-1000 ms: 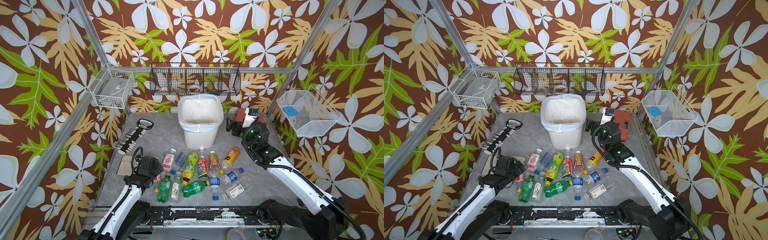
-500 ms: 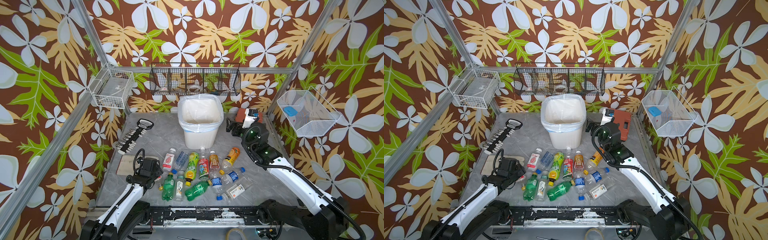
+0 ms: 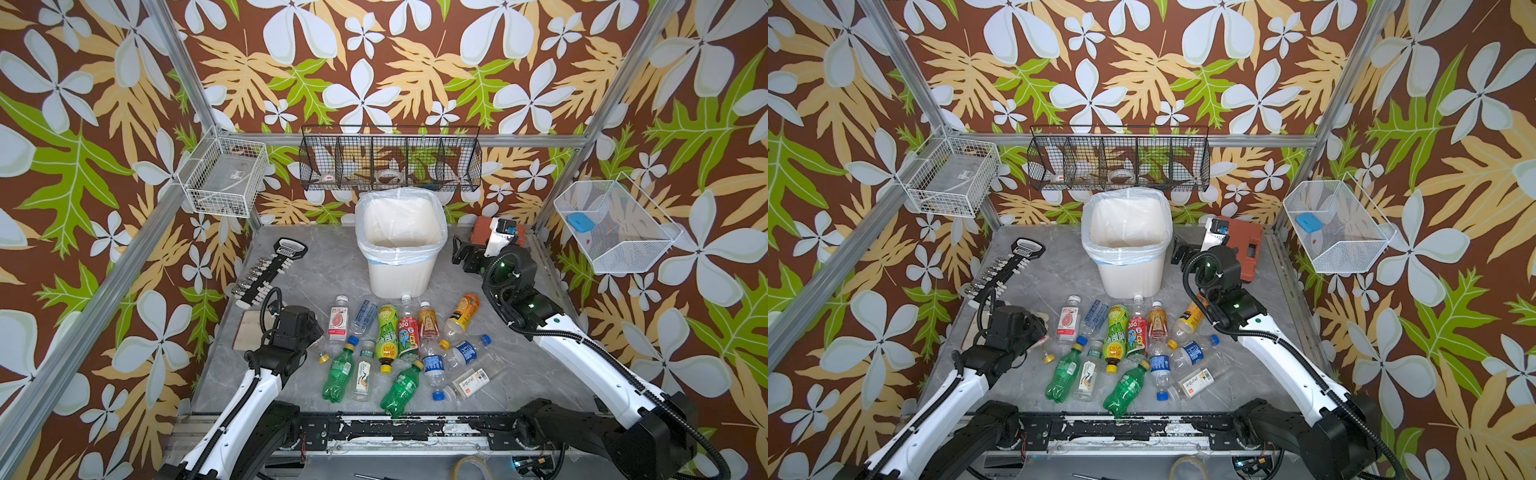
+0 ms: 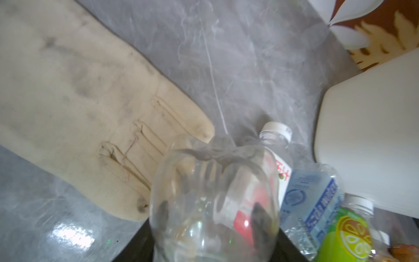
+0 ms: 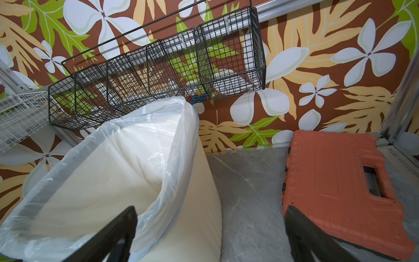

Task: Throw the plastic bottles in the bin
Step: Pick up the plastic bottle from the middle-left of the table, then throw the plastic bottle into the trash bin.

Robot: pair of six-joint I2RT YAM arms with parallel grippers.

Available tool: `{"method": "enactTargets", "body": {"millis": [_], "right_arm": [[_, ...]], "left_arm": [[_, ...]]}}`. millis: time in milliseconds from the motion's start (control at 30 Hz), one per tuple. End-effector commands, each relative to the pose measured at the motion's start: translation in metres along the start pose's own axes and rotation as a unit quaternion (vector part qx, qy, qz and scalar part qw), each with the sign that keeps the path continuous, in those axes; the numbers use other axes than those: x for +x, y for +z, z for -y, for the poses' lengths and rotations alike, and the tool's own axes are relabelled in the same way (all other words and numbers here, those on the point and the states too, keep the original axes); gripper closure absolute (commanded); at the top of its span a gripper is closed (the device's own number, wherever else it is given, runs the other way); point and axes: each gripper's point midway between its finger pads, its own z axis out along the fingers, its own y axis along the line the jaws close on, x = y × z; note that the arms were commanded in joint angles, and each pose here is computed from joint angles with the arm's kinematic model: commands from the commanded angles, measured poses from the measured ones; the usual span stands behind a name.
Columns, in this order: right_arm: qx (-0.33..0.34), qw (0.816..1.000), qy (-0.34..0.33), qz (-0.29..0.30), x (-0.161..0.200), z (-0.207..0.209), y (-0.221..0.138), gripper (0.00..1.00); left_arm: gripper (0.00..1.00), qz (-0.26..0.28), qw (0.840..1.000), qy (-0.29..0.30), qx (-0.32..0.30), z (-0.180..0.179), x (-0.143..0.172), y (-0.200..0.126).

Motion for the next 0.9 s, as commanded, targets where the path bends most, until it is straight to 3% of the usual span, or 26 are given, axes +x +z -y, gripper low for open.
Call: {"method": "enactTargets", "body": {"millis": [0,267,667,867], "right_arm": [[-0.001,1.0,0.007,0.013,-0.007,-0.001,0.001,0.0],[0.004,1.0,0.008,0.004,0.001,0.003,-0.001,0.0],[0.01,1.0,0.001,0.005,0.001,0.005,0.0,0.0],[0.012,1.0,0.001,0.007,0.0,0.007,-0.003,0.0]], "left_arm": [[0.43,0.047,0.999,0.022,0.013,0.015,-0.03,-0.017],[0.49,0.176,0.972,0.034,0.148,0.078,-0.1,-0.082],[0.49,0.232,0.932,0.073,0.27,0.161,-0.152,-0.121],[0.5,0.239,0.9,0.098,0.35,0.234,-0.182,-0.135]]}}
